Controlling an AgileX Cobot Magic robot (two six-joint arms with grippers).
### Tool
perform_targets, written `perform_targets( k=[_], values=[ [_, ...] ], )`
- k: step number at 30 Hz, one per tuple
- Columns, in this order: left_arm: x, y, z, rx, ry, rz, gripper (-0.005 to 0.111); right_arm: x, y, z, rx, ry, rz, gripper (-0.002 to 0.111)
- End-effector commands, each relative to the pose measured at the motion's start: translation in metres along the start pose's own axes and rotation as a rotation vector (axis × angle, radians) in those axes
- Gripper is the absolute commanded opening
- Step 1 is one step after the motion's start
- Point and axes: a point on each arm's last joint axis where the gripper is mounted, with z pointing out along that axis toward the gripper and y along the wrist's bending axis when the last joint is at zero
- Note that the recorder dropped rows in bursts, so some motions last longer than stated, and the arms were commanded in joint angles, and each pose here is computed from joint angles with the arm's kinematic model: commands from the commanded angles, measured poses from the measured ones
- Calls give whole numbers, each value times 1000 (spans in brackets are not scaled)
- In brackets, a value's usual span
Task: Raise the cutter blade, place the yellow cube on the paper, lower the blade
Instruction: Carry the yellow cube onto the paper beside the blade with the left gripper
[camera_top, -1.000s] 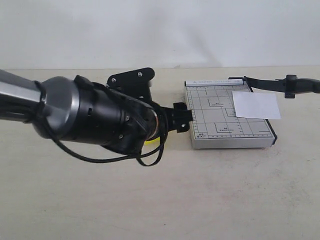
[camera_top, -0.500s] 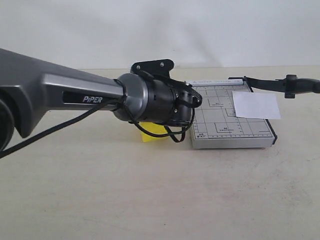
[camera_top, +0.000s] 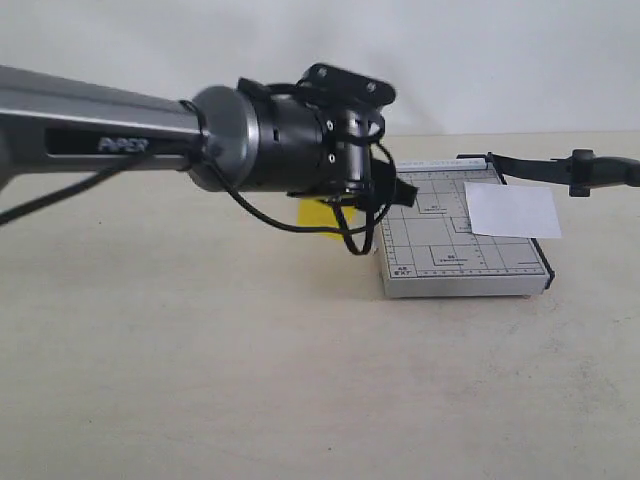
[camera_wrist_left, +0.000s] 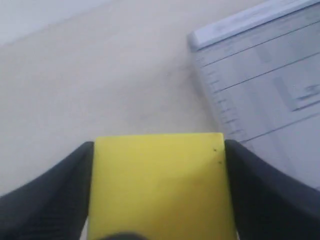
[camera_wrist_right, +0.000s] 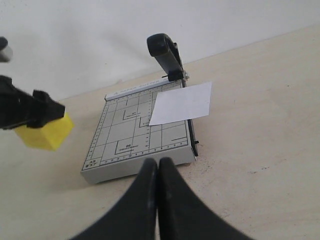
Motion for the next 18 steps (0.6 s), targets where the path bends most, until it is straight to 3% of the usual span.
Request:
perform_targets(
  k=[1,7,12,14,18],
  values=[
    [-41,-15,-38,304,-246,185,4,0,0,0,0,1,1,0],
    [-52,-43,-31,493,-391,205,4,0,0,0,0,1,1,0],
    [-42,-68,3,391,-307,240,4,0,0,0,-1,3,1,0],
    [-43,-76,3,360,-278,307,4,0,0,0,-1,3,1,0],
    [-55,-89,-5,428,-265,436,4,0,0,0,-1,3,1,0]
  ],
)
